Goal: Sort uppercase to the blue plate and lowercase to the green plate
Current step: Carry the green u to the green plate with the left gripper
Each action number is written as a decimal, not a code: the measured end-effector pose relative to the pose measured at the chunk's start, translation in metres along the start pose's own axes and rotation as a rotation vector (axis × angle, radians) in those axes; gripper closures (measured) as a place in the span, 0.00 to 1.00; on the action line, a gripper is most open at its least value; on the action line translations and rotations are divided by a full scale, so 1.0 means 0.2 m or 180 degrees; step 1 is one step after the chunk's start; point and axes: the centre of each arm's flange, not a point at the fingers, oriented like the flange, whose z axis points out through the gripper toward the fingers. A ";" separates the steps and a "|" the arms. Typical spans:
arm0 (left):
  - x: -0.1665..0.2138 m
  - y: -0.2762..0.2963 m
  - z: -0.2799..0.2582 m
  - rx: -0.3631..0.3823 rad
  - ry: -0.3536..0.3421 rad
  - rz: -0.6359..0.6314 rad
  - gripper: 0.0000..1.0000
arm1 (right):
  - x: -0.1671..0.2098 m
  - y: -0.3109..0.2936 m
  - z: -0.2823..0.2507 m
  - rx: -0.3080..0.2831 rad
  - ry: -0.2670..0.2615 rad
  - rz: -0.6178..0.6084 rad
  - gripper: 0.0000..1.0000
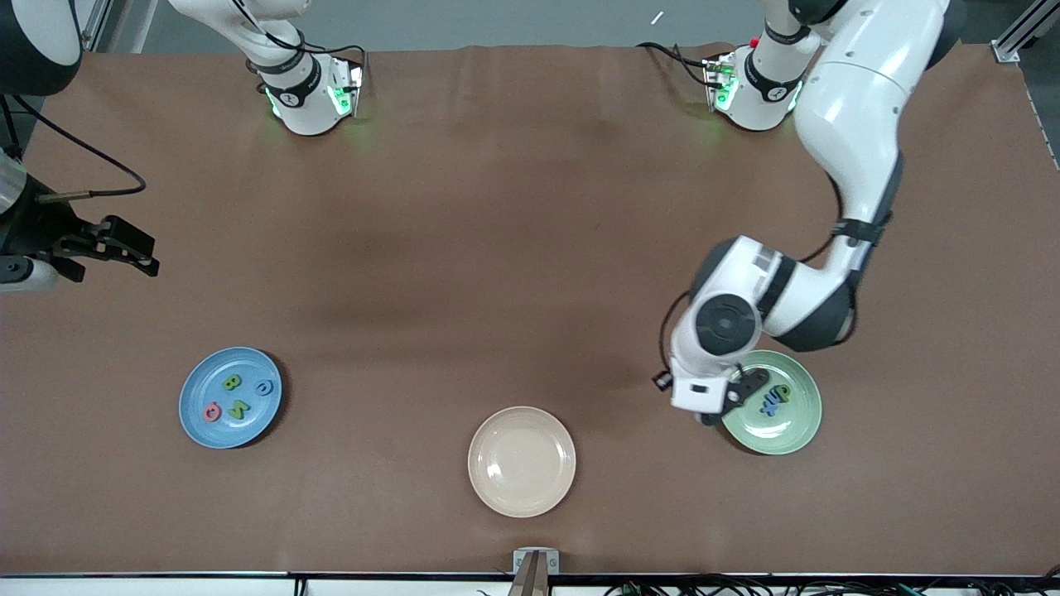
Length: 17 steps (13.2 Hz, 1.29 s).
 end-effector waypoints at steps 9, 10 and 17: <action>0.50 -0.45 0.21 0.0053 -0.0189 0.0220 0.73 | -0.23 0.12 -0.05 0.0126 0.0097 0.0229 0.00; 0.51 -0.46 0.24 0.0031 -0.0186 0.0223 0.73 | -0.23 0.11 -0.06 0.0127 0.0092 0.0262 0.00; 0.55 -0.47 0.43 -0.0044 -0.0236 0.0484 0.69 | -0.25 0.13 -0.10 0.0131 0.0029 0.0321 0.00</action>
